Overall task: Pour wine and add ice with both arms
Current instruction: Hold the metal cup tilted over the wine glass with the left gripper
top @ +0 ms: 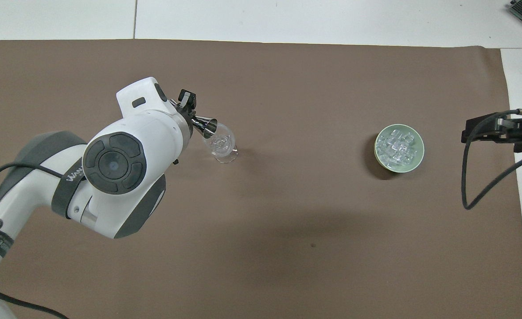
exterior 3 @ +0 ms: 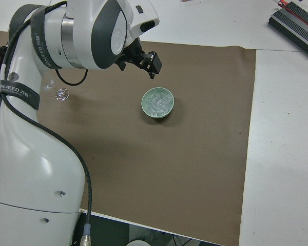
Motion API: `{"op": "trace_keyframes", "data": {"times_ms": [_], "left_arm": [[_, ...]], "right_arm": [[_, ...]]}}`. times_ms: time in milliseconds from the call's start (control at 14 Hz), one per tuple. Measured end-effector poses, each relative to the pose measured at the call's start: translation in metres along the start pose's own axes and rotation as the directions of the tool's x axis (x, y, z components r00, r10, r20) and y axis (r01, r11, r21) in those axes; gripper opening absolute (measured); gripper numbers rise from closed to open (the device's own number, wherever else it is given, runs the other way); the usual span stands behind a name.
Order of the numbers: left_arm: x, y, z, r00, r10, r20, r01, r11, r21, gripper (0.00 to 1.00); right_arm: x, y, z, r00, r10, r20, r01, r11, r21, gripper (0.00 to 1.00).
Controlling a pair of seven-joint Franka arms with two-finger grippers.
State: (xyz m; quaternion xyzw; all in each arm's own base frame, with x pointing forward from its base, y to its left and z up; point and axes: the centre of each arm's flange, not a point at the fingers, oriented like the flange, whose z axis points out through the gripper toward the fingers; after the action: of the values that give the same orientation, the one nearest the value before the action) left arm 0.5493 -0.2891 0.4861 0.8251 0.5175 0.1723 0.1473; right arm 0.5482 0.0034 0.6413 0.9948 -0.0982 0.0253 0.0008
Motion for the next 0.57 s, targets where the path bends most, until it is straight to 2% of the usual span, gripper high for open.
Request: {"op": "trace_keyframes", "data": {"times_ms": [571], "left_arm": [[-0.0061,-0.0002,-0.0007,0.998,0.047,-0.028,-0.047,0.999,-0.003,0.22]], "right_arm": [[0.0000,0.0000,0.0000,1.000,0.000,0.000,0.000,1.000,0.000,1.00]]}}
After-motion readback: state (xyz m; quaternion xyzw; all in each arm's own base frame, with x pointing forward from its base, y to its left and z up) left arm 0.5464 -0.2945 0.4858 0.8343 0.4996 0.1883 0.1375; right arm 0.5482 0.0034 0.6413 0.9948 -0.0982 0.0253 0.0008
